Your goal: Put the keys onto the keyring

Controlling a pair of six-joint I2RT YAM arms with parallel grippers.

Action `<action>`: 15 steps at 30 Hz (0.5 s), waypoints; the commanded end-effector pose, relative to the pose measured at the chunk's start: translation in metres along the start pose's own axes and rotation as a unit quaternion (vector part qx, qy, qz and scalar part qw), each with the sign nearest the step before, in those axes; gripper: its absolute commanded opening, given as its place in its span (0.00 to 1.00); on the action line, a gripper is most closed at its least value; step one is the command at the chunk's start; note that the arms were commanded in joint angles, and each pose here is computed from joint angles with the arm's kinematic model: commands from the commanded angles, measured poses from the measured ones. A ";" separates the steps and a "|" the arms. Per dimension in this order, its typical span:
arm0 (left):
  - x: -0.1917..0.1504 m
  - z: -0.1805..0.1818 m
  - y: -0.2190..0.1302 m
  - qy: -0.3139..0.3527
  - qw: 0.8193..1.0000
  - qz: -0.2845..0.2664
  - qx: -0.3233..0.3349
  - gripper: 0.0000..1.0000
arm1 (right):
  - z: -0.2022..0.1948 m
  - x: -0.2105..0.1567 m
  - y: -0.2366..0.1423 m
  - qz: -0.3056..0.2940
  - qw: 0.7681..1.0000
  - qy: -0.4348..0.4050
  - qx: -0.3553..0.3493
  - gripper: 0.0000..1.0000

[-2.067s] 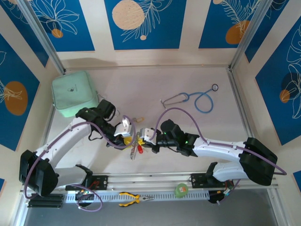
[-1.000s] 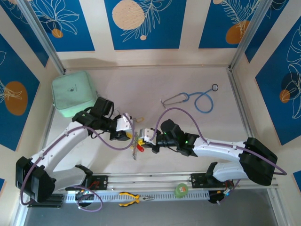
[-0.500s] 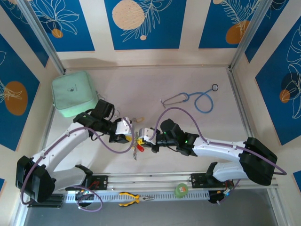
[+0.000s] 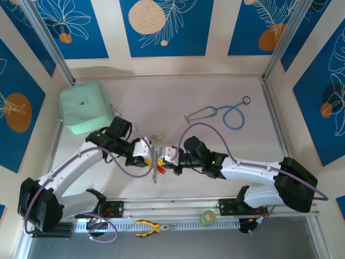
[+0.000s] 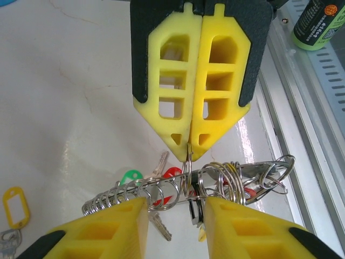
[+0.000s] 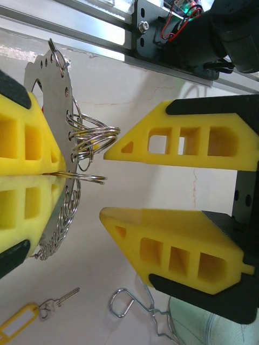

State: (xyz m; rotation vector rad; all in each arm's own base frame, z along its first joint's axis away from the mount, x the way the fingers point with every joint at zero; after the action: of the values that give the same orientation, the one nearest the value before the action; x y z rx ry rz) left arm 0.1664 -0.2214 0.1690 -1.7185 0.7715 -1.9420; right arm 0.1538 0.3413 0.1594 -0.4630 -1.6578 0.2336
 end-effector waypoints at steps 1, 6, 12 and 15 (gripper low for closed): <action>0.007 -0.005 0.001 0.022 1.000 -0.019 -0.004 0.32 | -0.003 0.019 0.001 -0.022 1.000 -0.006 -0.004 0.00; 0.010 -0.005 0.001 0.022 0.999 -0.026 -0.005 0.29 | -0.004 0.020 0.002 -0.024 1.000 -0.006 -0.004 0.00; 0.013 -0.007 0.003 0.020 0.999 -0.030 -0.011 0.28 | -0.004 0.022 0.004 -0.027 1.000 -0.007 -0.004 0.00; 0.015 -0.007 0.003 0.021 0.999 -0.035 -0.013 0.24 | -0.004 0.023 0.004 -0.029 1.000 -0.007 -0.003 0.00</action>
State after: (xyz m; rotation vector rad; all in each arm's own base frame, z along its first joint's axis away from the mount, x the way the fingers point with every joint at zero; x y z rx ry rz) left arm 0.1662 -0.2274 0.1711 -1.7082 0.7616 -1.9837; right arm 0.1529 0.3443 0.1593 -0.4573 -1.6600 0.2368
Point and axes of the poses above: each hand's point on the last joint's axis, 136 mm out from that joint toward the fingers, its own y axis out along the fingers, its own z axis along the line the jaws close on, x = y × z, the point moved 1 cm from there along -y, back along the fingers, and after that the axes turned 1 degree about y, right-handed, at the moved point
